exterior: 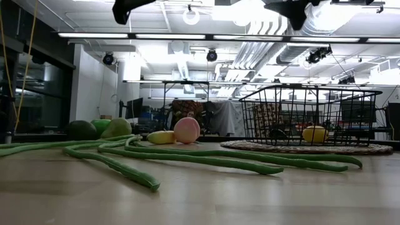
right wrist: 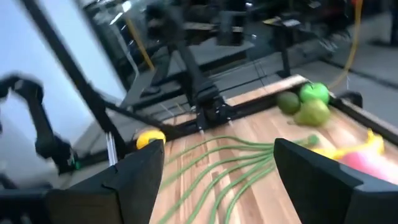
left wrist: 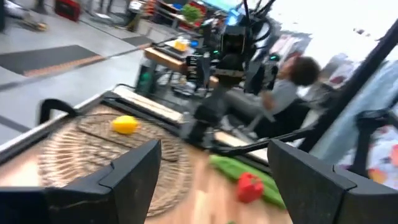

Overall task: Build produce basket
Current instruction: Put the red bell pepper into the wire basket

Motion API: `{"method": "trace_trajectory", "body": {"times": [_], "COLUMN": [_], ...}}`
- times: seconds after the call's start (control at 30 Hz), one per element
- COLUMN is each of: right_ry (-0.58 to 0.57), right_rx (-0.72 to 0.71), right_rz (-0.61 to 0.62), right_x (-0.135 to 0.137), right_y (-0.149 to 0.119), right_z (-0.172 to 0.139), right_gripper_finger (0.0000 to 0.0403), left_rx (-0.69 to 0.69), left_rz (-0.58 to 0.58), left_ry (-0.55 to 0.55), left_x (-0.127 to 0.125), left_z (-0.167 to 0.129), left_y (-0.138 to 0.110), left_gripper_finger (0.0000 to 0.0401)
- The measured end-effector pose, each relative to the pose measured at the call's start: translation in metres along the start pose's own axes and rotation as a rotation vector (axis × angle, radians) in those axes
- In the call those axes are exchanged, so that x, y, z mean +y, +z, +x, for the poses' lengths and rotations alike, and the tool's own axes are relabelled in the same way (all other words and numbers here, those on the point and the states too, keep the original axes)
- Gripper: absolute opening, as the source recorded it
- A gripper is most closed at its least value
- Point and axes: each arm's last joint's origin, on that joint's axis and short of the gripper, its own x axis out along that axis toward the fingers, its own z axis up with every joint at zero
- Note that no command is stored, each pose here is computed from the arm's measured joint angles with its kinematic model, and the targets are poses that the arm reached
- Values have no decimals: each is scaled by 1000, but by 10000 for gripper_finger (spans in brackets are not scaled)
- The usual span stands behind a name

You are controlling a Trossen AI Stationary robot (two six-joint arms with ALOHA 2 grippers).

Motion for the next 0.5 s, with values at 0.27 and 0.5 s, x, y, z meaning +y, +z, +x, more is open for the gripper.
{"method": "trace_trajectory", "body": {"times": [0.27, 0.5], "right_ry": [23, 4], "right_rx": [25, 324], "right_rz": [-67, -6], "right_x": [4, 25], "right_y": [-4, 7], "right_z": [6, -1], "right_gripper_finger": [293, 293], "left_rx": [-35, -35], "left_rz": [16, 59], "left_ry": [-8, -5], "left_x": [-1, -1], "left_z": [0, 0], "left_y": [3, 3], "left_gripper_finger": [282, 282]}}
